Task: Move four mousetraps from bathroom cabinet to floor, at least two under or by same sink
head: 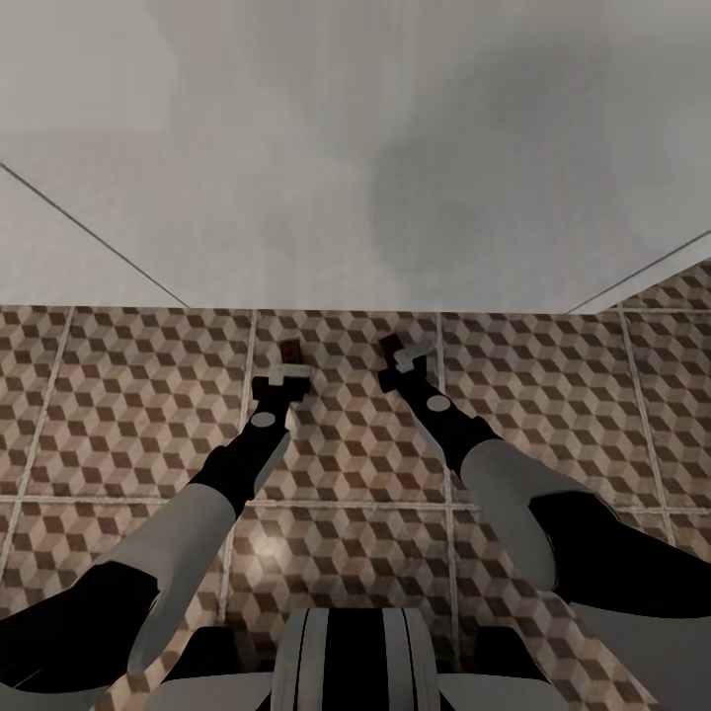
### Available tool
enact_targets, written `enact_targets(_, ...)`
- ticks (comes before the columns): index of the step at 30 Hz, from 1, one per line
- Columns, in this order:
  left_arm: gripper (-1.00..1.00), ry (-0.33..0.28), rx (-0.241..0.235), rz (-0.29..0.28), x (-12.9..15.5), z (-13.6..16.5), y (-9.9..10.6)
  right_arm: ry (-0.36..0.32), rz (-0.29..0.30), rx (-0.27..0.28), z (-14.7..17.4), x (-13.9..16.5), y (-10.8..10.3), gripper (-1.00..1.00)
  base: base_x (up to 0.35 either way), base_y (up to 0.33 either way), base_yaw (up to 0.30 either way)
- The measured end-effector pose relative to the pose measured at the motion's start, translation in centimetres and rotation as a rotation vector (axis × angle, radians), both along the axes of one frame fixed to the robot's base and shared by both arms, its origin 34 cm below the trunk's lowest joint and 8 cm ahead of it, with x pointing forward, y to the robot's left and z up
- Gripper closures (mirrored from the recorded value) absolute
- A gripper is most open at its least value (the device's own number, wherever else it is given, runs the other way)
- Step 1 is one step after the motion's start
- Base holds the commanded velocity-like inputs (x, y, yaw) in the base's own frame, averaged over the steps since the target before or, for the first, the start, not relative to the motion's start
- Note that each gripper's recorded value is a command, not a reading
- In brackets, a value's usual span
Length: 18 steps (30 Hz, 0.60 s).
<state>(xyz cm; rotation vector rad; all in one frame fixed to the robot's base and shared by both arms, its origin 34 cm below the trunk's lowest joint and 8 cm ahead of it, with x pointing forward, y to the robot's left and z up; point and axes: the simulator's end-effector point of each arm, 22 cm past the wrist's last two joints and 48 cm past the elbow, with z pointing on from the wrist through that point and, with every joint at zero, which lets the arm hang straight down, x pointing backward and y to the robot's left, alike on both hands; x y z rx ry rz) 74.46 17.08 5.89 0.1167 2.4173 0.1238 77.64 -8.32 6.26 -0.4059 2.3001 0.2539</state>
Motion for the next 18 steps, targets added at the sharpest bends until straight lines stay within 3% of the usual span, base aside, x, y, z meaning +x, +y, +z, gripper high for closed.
enact_targets(9,1.0,-0.058,-0.016,-0.009,1.5,1.4,-0.7,-0.044,-0.041,-0.02,0.3,0.5,-1.0,1.0,0.0,0.0,0.0)
enact_targets(18,1.0,-0.066,-0.021,-0.014,1.7,1.7,-1.0,-0.067,-0.076,-0.034,0.2,0.2,-1.8,1.0,0.0,0.0,0.0)
